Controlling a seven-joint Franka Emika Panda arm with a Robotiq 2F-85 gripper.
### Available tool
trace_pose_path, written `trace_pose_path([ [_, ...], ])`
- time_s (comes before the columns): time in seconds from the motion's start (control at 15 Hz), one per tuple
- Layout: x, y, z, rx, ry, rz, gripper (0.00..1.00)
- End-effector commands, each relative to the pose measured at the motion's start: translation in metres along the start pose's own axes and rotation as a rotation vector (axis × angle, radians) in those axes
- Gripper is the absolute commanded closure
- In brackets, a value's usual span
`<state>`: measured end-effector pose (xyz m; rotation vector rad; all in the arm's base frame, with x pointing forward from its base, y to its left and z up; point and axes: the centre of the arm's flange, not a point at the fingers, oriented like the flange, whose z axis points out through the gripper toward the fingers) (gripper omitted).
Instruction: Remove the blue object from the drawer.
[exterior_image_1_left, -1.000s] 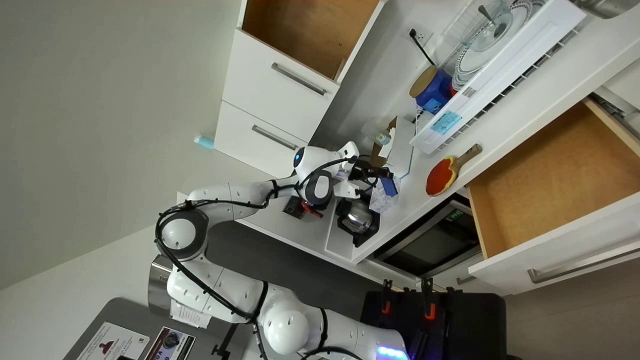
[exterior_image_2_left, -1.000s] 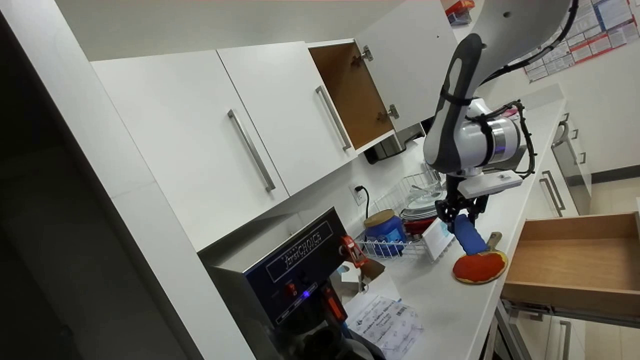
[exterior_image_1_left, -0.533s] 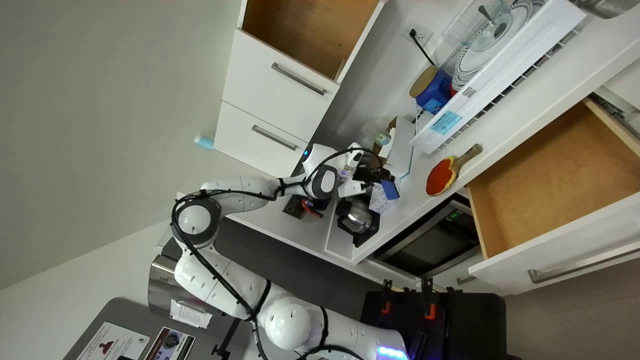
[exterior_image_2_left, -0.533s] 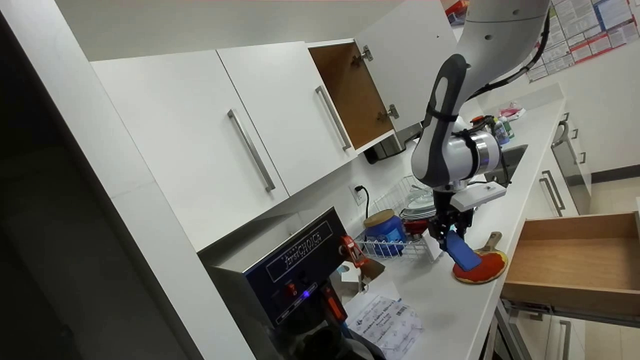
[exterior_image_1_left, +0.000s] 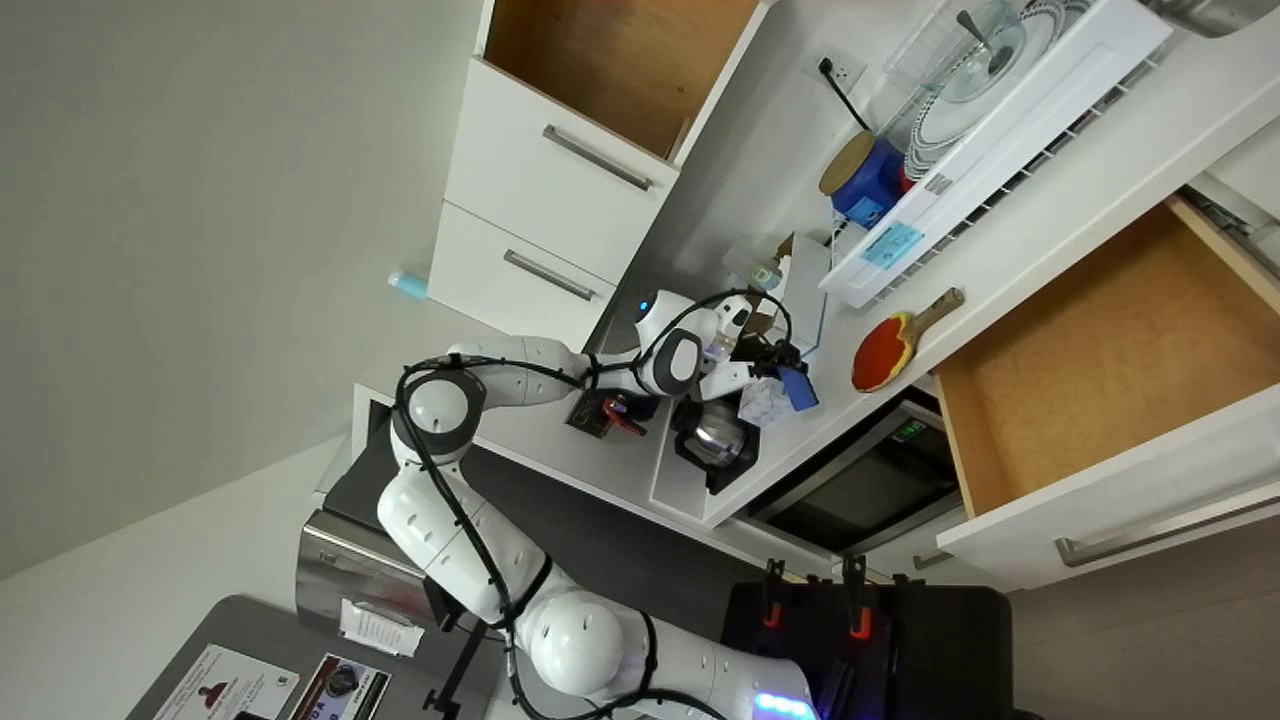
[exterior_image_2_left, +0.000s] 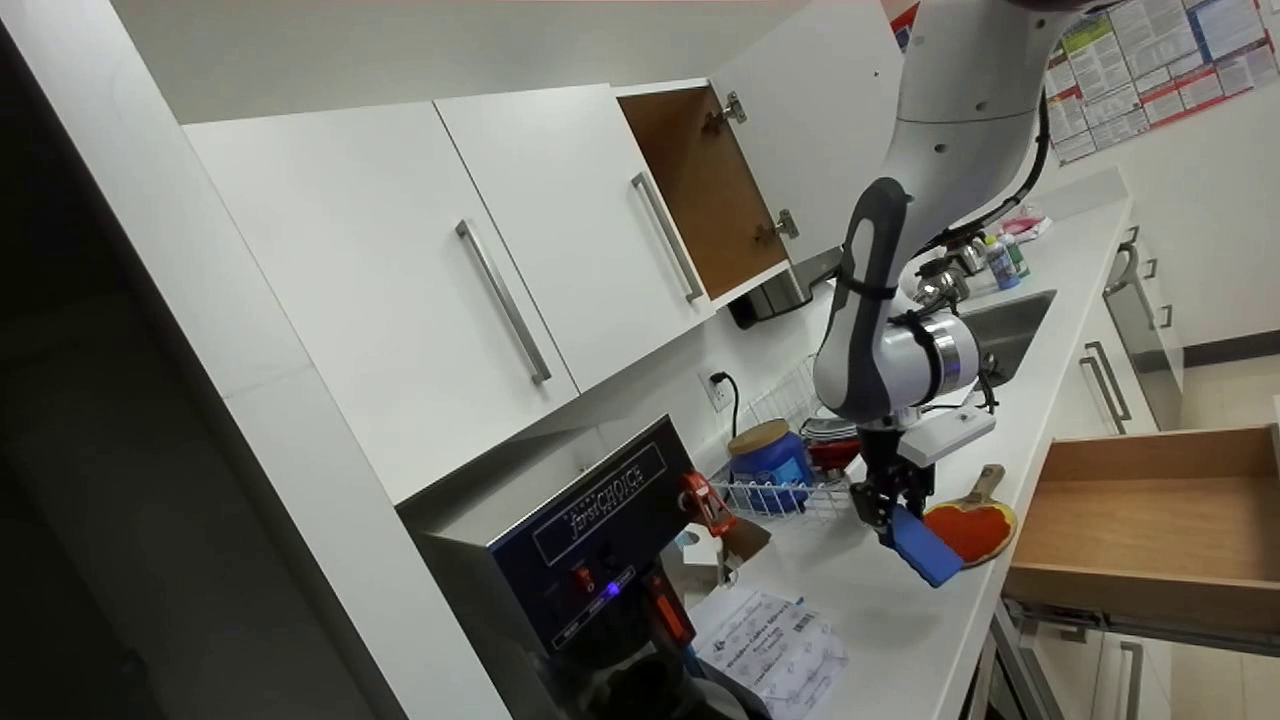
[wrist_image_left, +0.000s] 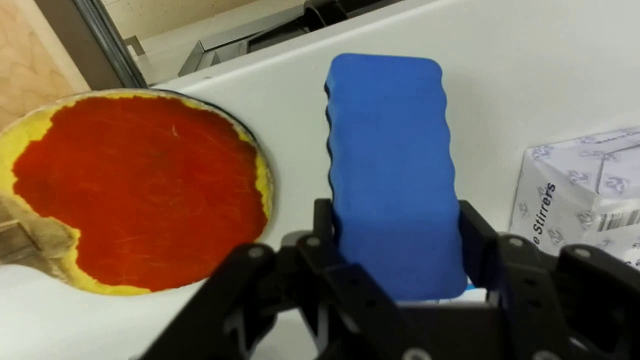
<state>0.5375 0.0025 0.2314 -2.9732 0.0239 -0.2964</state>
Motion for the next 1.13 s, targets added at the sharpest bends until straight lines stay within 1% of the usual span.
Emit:
trace_pose_path([
  [0.0,0.020,0.000,0.018,0.000,-0.028,-0.039,0.65],
  [0.13,0.025,-0.002,0.026,-0.003,-0.034,-0.049,0.65],
  [0.2,0.027,-0.003,0.030,-0.006,-0.030,-0.050,0.15],
  [0.27,0.028,-0.003,0.033,-0.006,-0.032,-0.053,0.13],
  [0.4,0.031,-0.004,0.037,-0.007,-0.035,-0.056,0.01],
  [0.47,0.032,-0.004,0.039,-0.008,-0.036,-0.059,0.00],
  [0.93,0.035,-0.006,0.041,-0.011,-0.032,-0.068,0.00],
  [1.0,0.029,-0.002,0.042,-0.009,-0.022,-0.070,0.00],
  [1.07,0.029,-0.002,0.042,-0.009,-0.022,-0.069,0.00],
])
